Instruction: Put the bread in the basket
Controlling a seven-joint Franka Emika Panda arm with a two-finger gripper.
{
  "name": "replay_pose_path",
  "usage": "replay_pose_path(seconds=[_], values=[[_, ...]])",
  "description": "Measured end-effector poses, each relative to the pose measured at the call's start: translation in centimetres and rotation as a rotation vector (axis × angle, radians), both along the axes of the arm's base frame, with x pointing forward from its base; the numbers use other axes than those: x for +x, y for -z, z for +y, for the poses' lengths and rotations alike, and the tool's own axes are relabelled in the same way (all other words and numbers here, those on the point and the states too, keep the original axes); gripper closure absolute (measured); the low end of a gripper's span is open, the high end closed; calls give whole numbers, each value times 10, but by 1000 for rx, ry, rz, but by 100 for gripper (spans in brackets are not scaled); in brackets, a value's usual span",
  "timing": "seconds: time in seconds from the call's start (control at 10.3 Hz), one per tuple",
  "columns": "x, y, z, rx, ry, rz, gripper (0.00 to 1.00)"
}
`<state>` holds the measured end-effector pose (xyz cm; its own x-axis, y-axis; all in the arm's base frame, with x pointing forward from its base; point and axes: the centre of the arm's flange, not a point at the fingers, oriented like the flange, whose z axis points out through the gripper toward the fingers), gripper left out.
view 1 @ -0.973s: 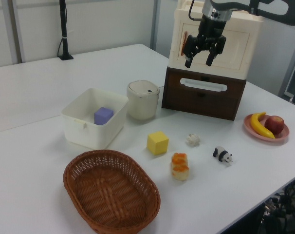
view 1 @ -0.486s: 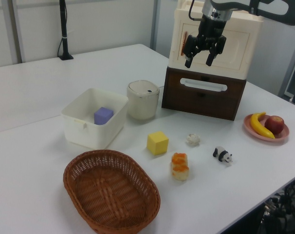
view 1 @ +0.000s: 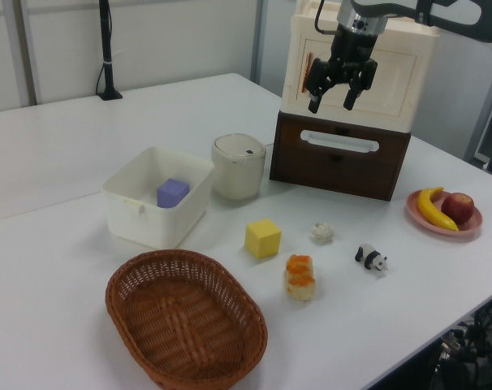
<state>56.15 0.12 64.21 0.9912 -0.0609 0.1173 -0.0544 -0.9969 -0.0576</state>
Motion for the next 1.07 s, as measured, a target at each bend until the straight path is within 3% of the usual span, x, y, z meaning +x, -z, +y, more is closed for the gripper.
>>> replay_pose_path(seconds=[1.07], values=[[-1,1,3,0,-6,11,0]])
